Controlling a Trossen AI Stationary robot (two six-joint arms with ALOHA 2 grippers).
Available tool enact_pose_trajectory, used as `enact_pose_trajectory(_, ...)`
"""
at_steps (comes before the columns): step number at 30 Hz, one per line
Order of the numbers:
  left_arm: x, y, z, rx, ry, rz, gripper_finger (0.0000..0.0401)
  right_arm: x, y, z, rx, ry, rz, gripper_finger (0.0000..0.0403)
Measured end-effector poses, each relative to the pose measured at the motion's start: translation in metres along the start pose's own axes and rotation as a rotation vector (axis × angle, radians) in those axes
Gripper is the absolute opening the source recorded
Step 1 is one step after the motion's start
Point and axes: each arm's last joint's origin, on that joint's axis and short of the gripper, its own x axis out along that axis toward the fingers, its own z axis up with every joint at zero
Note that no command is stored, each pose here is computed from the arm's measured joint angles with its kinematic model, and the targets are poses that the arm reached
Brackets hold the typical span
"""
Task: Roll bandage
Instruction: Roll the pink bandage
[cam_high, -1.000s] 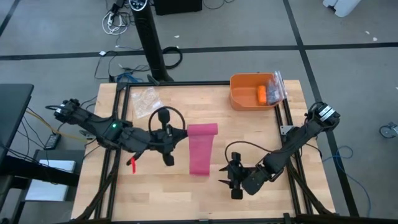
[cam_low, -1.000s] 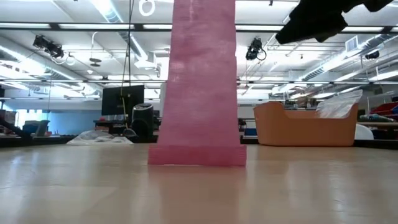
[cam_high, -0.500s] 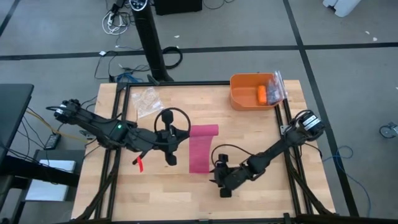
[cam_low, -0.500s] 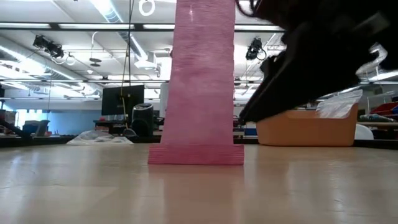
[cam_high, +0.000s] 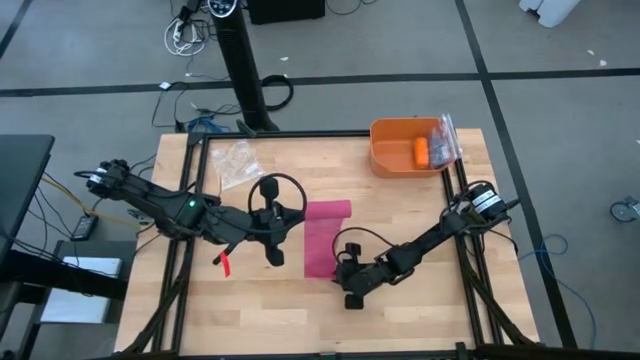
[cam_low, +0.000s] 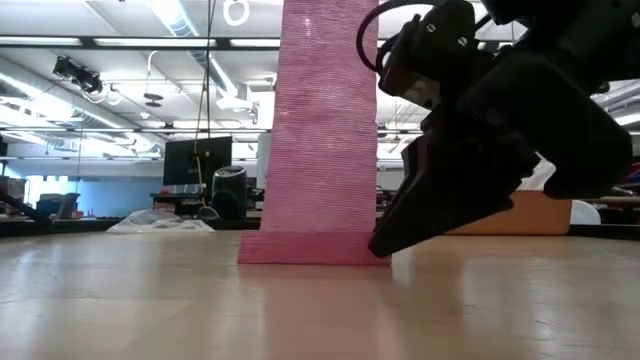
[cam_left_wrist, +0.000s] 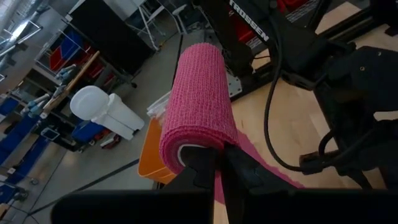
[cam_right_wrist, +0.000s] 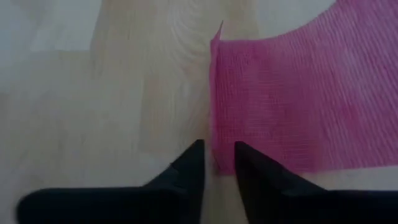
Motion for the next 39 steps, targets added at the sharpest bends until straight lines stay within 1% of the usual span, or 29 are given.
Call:
enact_pose_trajectory(3, 0.001, 0.001, -0.001, -0.001, 0.003, 0.004, 0.0014, 0.0, 0.001, 0.004, -0.028, -0.018, 0.013, 0.0019)
enact_pose_trajectory(5, 0.002, 0.002, -0.002, 0.002, 0.013, 0.006, 0.0014, -0.002, 0.006, 0.01, -0.048, -0.018, 0.041, 0.0009)
enact_pose_trajectory(8, 0.004, 0.005, -0.004, 0.005, 0.028, 0.013, 0.0014, -0.017, 0.02, 0.028, -0.075, -0.038, 0.073, 0.0004)
enact_pose_trajectory(13, 0.008, 0.009, -0.009, 0.006, 0.058, 0.022, 0.0014, -0.066, 0.04, 0.067, -0.137, -0.109, 0.051, 0.0003)
enact_pose_trajectory(16, 0.01, 0.011, -0.01, 0.003, 0.063, 0.028, 0.0014, -0.102, 0.047, 0.092, -0.169, -0.174, 0.025, 0.0002)
enact_pose_trajectory(19, 0.014, 0.01, -0.014, -0.002, 0.05, 0.009, 0.0014, -0.138, 0.052, 0.115, -0.185, -0.238, -0.006, 0.0001)
enact_pose_trajectory(22, 0.018, 0.005, -0.019, -0.002, 0.043, -0.008, 0.0014, -0.17, 0.055, 0.136, -0.216, -0.31, -0.076, 0.0001)
enact_pose_trajectory(26, 0.025, -0.001, -0.032, 0.005, 0.068, -0.006, 0.0014, -0.207, 0.053, 0.162, -0.254, -0.387, -0.172, 0.0001)
enact_pose_trajectory(31, 0.034, -0.009, -0.048, -0.014, 0.081, 0.004, 0.0014, -0.244, 0.05, 0.188, -0.328, -0.455, -0.292, 0.0001)
enact_pose_trajectory(39, 0.042, -0.027, -0.07, -0.061, 0.052, -0.025, 0.0014, -0.292, 0.038, 0.219, -0.389, -0.51, -0.531, 0.0)
